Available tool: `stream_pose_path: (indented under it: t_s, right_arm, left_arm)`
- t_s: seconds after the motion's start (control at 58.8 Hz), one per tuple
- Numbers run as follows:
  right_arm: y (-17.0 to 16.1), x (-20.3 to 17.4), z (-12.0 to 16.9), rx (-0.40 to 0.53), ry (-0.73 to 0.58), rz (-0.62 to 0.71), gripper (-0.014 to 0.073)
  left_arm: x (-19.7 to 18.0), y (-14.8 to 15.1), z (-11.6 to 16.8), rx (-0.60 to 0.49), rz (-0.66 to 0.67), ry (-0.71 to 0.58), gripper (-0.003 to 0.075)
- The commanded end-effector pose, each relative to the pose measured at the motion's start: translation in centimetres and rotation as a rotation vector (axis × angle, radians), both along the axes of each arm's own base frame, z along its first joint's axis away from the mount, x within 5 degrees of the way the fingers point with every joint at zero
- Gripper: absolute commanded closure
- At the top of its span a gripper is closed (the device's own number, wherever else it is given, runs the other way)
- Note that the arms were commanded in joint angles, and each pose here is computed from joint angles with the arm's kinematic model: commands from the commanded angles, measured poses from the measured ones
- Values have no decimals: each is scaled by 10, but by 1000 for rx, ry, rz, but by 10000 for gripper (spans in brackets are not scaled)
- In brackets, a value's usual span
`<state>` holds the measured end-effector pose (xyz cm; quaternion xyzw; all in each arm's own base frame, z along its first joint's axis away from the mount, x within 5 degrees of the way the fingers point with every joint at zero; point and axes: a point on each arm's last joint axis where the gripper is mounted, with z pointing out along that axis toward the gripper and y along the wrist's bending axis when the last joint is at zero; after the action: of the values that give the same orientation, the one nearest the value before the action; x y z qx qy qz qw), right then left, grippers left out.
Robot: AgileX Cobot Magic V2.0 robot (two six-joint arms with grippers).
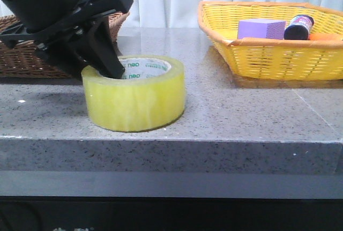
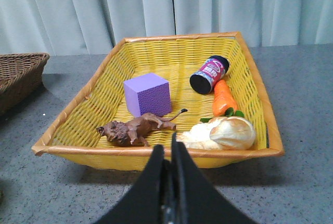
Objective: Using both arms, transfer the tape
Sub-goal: 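Reach the left gripper down into the tape roll's hole and grasp, then lift the tape roll with the left gripper over the brown basket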
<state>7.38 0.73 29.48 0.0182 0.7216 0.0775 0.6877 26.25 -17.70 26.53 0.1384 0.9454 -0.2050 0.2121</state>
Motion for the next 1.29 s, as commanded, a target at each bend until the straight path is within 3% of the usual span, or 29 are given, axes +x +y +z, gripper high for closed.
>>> stream_pose_path:
  t_s: [0.0, 0.306, 0.51, 0.749, 1.021, 1.276]
  right_arm:
    - [-2, 0, 15, 6, -103, -21, 715]
    - [-2, 0, 15, 6, -103, -21, 715]
    - [-2, 0, 15, 6, -103, -21, 715]
    - [-2, 0, 15, 6, -103, -21, 715]
    - [-2, 0, 15, 6, -103, -21, 715]
    - [-2, 0, 15, 6, -103, -21, 715]
  left_arm:
    - [-1, -3, 21, -65, 17, -65, 629]
    - [-11, -19, 39, -98, -45, -110, 629]
    - [-12, -23, 81, -156, -69, -202, 629]
    - [-4, -15, 130, -107, -91, -371, 629]
    - [23, 29, 163, -39, 51, -518, 651]
    - [52, 95, 162, 21, 267, -522, 658]
